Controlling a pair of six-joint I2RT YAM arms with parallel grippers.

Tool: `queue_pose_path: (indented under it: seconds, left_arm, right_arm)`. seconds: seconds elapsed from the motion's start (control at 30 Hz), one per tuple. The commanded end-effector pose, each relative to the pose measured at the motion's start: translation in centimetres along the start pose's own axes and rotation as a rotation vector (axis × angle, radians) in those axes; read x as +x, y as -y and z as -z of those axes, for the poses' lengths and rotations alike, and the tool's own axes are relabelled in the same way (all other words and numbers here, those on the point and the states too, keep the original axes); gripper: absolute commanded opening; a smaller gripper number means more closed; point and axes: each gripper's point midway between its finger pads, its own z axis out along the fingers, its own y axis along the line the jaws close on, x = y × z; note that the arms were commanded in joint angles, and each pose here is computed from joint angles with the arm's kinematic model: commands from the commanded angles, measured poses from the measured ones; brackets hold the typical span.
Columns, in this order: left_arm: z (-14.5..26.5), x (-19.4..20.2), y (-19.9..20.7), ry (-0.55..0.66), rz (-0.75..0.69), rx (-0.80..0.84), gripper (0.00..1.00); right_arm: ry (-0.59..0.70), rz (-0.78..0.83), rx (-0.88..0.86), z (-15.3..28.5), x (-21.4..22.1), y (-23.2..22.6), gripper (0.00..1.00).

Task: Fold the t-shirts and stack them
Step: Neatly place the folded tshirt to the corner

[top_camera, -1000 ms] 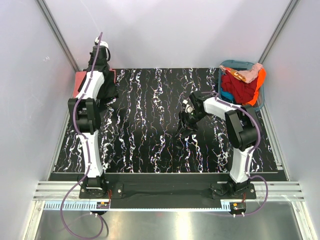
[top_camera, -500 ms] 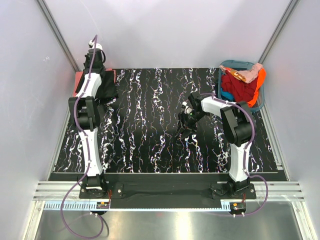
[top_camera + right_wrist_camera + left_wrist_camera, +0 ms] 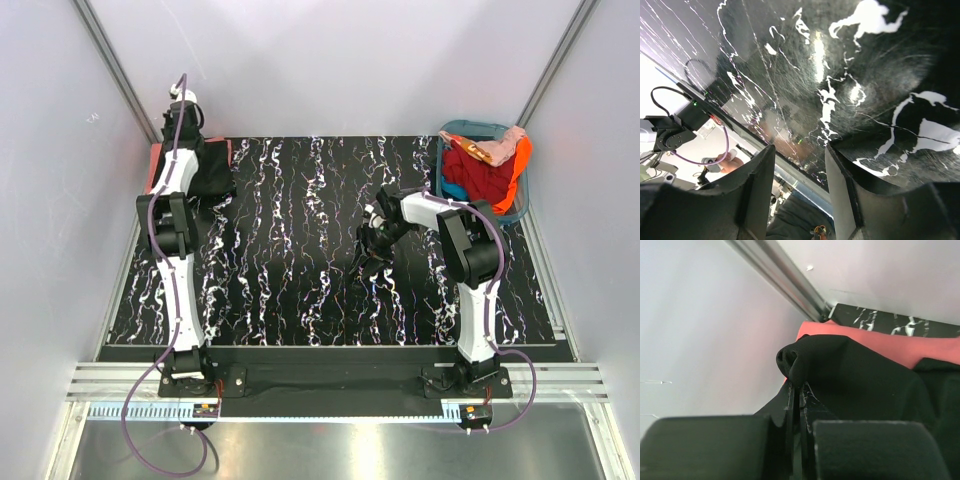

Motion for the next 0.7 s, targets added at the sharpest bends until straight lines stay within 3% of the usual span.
queue_pose_path:
  seconds: [0.0, 0.23, 0.3, 0.37, 0.43, 0.67]
  left_arm:
    - [-0.8, -3.4, -2.3, 0.106, 0.102, -0.031, 0.0]
    - [-1.6, -2.3, -1.8, 0.092, 0.095, -0.026, 0.0]
    - [-1.8, -1.9, -2.1, 0.086, 0.098, -0.043, 0.04]
    - [-2.0, -1.7, -2.4, 0.081, 0.105, -0.057, 0.12]
    - [-2.0, -1.7, -3.1, 0.077, 0.115, -0.078, 0.34]
    - [1.2, -7.0, -5.6, 0.144, 0.208, -0.051, 0.49]
  right_arm:
    - [0.005, -0.012, -0.031, 0.7, -0.6, -0.7, 0.52]
    - [0.002, -0.025, -0.03, 0.8, -0.9, -0.4, 0.52]
    - [0.0, -0.027, -0.026, 0.8, -0.8, -0.5, 0.52]
    - [0.004, -0.027, -0.029, 0.9, -1.0, -0.6, 0.52]
    - [0.006, -0.024, -0.03, 0.9, -1.1, -0.7, 0.52]
    - [0.039, -0.001, -0.045, 1.9, -1.3, -1.6, 0.52]
